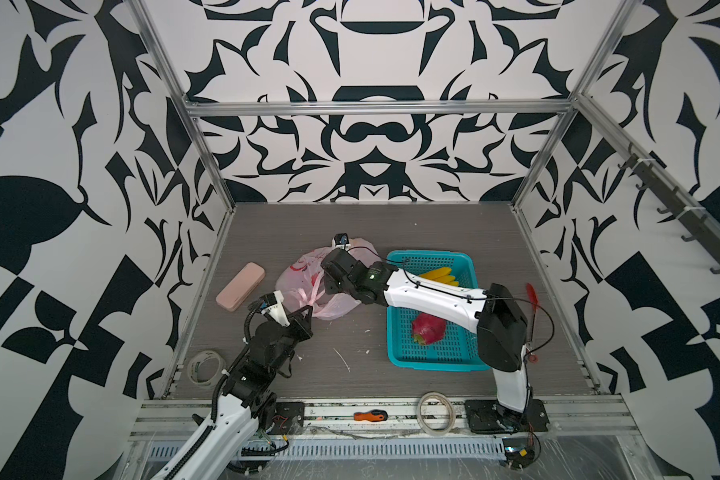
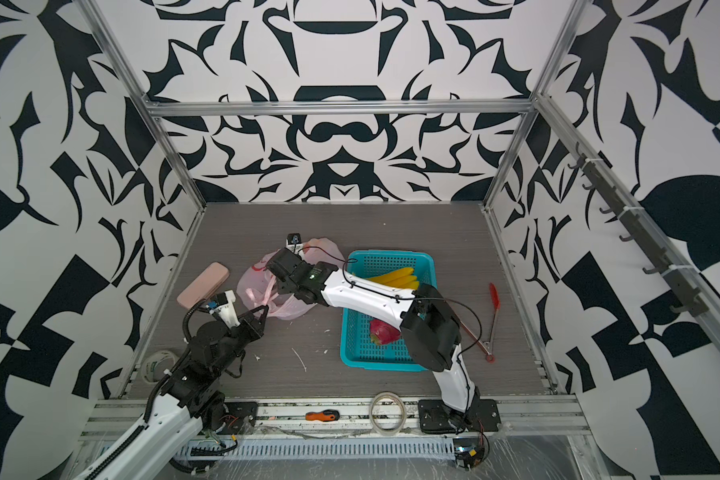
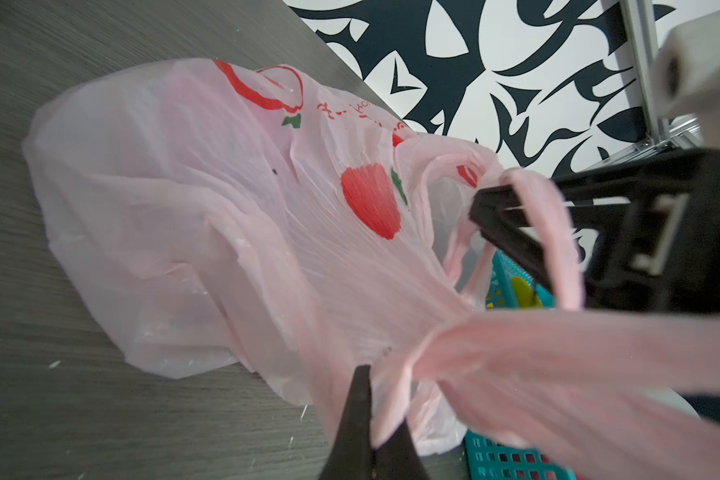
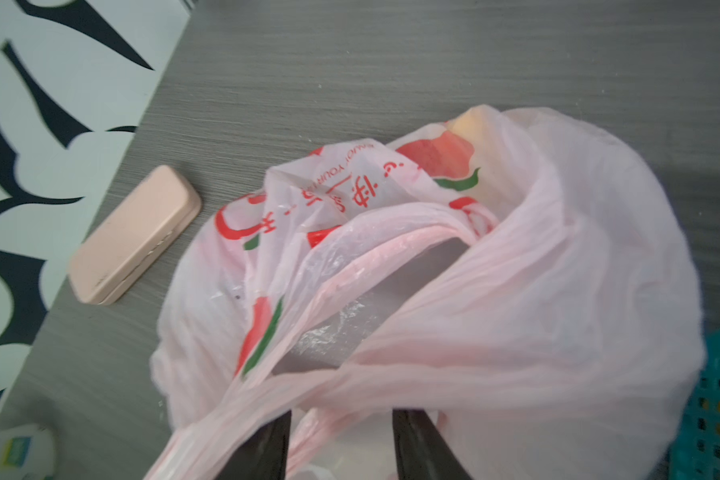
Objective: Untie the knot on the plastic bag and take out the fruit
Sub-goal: 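Lift the open right gripper from the basket and move it toward the pink bag, then push the right gripper into the bag mouth beside the left gripper's handle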
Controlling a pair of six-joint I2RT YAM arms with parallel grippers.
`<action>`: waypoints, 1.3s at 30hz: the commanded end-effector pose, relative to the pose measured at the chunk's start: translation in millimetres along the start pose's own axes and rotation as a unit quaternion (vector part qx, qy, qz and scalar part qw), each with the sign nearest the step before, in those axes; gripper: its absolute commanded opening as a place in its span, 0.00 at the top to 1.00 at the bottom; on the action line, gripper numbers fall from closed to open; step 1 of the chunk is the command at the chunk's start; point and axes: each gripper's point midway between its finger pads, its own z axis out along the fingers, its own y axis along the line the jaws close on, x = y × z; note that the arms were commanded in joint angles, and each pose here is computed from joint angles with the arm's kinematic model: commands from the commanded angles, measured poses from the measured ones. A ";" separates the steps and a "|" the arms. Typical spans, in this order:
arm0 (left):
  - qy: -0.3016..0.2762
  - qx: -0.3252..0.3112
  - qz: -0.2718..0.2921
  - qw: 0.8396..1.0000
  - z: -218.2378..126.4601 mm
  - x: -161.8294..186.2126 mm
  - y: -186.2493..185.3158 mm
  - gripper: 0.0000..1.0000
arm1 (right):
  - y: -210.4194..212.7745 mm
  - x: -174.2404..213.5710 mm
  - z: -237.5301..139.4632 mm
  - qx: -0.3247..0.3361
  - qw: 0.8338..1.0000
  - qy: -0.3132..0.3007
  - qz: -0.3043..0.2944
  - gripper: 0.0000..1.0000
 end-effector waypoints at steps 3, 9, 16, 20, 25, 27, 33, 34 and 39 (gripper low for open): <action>-0.018 -0.017 0.000 1.000 1.3 -10.8 0.9 1.00 | 20.1 -21.4 -60.0 -0.034 0.998 -0.028 -0.046 0.56; -0.023 -0.016 0.009 1.000 3.3 -16.7 -4.2 1.00 | 22.0 -7.2 -95.5 -0.032 0.996 -0.027 -0.082 0.60; -0.024 -0.006 0.011 1.000 3.6 -22.0 -12.8 1.00 | 19.7 25.0 -113.8 -0.041 0.995 -0.014 -0.088 0.68; -0.022 0.000 0.013 1.000 4.1 -21.4 -15.2 1.00 | 10.3 47.0 -112.9 -0.029 0.996 0.003 -0.087 0.69; -0.018 0.009 0.017 1.000 3.6 -21.3 -19.5 1.00 | 3.0 63.9 -95.3 -0.016 0.996 0.013 -0.083 0.70; -0.020 0.011 0.017 1.000 2.9 -21.6 -20.0 1.00 | 4.5 64.2 -87.1 -0.012 0.996 0.008 -0.083 0.70; -0.013 0.010 0.013 1.000 1.7 -18.5 -18.7 1.00 | 14.2 64.4 -54.6 -0.011 0.996 0.014 -0.085 0.72; -0.012 0.010 0.012 1.000 1.7 -17.9 -18.4 1.00 | 15.4 64.5 -49.4 -0.010 0.996 0.016 -0.086 0.72; -0.010 0.011 0.007 1.000 0.7 -14.5 -15.5 1.00 | 20.5 61.3 -26.3 -0.007 0.996 0.019 -0.086 0.73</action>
